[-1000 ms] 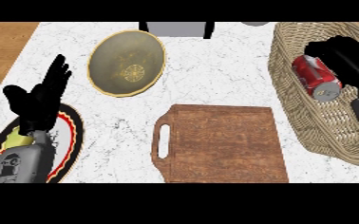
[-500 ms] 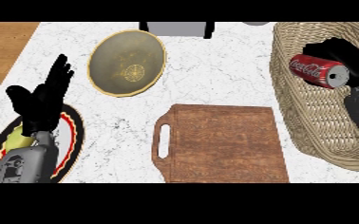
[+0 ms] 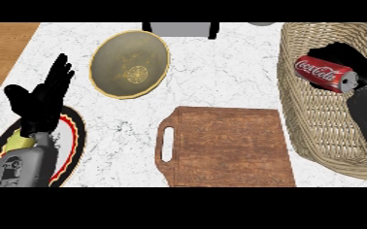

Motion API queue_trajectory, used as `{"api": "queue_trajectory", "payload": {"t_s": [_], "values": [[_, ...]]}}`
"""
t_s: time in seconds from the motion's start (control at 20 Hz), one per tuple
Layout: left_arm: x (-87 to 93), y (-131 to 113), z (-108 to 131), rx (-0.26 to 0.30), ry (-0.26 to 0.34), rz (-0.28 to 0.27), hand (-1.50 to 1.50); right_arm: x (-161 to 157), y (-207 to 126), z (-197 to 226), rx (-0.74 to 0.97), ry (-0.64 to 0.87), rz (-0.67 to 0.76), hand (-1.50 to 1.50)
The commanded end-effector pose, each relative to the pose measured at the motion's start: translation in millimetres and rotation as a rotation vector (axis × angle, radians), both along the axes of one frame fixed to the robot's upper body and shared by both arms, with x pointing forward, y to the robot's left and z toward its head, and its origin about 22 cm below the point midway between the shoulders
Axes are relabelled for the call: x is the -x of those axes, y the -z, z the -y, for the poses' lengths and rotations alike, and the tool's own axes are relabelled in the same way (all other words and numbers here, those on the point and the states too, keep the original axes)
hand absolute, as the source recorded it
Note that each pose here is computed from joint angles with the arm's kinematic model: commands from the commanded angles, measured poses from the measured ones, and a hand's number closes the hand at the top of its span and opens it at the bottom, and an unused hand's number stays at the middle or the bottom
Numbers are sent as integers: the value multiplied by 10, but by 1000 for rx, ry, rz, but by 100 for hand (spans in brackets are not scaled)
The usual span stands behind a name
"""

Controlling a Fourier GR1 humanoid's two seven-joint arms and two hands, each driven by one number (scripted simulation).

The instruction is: Pick the can from the cutting board and place it in the basket

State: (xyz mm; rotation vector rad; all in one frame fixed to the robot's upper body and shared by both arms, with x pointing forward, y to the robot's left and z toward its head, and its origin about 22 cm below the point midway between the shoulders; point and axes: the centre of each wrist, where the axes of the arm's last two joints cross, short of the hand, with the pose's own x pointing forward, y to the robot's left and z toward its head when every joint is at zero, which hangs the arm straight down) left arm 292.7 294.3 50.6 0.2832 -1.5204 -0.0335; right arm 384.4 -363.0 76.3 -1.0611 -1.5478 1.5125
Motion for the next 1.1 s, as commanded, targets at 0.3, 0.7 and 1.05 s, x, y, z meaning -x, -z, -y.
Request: {"api": "queue_trajectory", "payload": {"t_s": [0.3, 0.7, 1.05], "values": [[29, 35, -20, 9, 5, 13, 0, -100, 141, -22, 13, 14, -96, 150], [-20, -10, -151, -5, -7, 17, 0, -9, 261, 146, 58, 128, -186, 150], [-105, -72, -42, -7, -12, -4, 0, 90, 433, 115, -94, 153, -157, -150]]}}
